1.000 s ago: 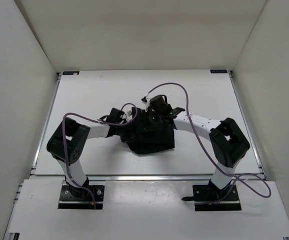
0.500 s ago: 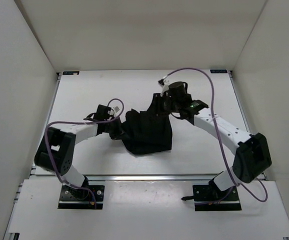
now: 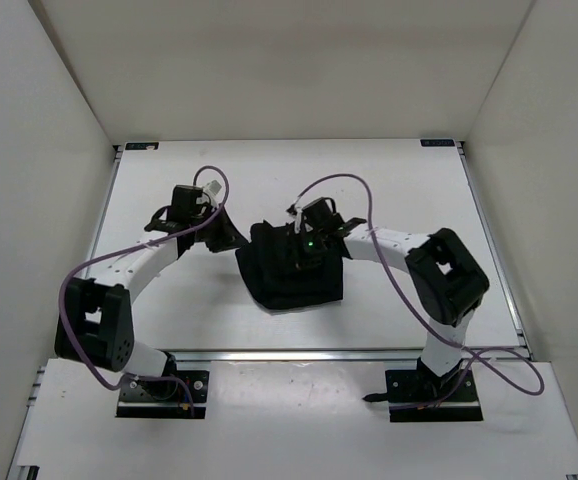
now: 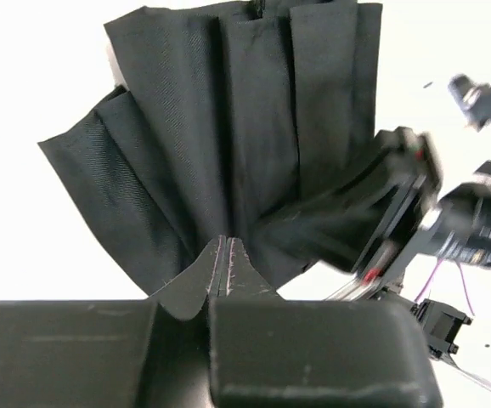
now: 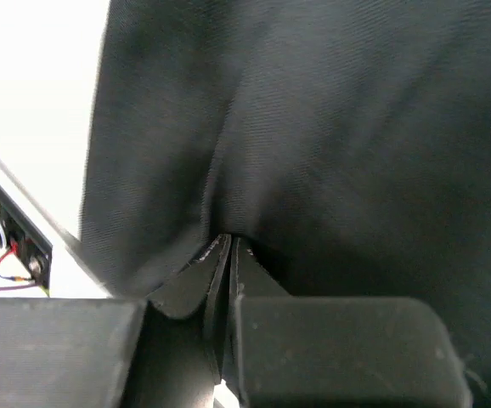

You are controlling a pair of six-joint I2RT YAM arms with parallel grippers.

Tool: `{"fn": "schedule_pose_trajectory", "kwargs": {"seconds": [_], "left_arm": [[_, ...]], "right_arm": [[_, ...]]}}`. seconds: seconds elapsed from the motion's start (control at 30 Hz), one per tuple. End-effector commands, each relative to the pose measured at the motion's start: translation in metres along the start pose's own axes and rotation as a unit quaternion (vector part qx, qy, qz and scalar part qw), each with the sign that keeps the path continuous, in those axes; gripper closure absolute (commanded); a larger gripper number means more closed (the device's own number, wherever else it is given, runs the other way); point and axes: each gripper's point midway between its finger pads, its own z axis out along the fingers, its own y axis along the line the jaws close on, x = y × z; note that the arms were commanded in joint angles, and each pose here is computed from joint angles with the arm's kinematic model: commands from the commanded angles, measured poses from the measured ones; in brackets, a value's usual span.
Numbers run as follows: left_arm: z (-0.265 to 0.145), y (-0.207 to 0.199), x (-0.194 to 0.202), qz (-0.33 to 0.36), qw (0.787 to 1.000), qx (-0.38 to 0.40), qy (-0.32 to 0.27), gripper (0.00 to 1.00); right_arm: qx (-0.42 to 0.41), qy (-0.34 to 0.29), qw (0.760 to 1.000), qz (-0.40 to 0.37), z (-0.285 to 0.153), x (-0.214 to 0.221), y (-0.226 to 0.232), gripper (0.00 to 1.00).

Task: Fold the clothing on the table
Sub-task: Fold the skirt

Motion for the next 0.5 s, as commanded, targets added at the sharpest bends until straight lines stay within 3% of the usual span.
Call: {"fn": "schedule_pose_trajectory", "kwargs": {"seconds": [0.0, 0.3, 0.47], "left_arm": [[0.008, -0.004, 0.000, 0.004, 1.000, 0.005, 0.016, 1.00], [0.025, 0.007, 0.030, -0.010, 0.999, 0.005, 0.045, 1.00], [0.039, 0.012, 0.037, 0.005, 0.999, -0.020, 0.049, 1.00]], "right_arm": [[-0.062, -0.004, 0.997, -0.043, 0.019, -0.011, 0.050, 0.99], [-0.052, 0.051, 0.997, -0.032, 0.044, 0.034, 0.041, 1.00], [-0.038, 0.018, 0.998, -0.043, 0.016, 0.010, 0.041, 1.00]]}}
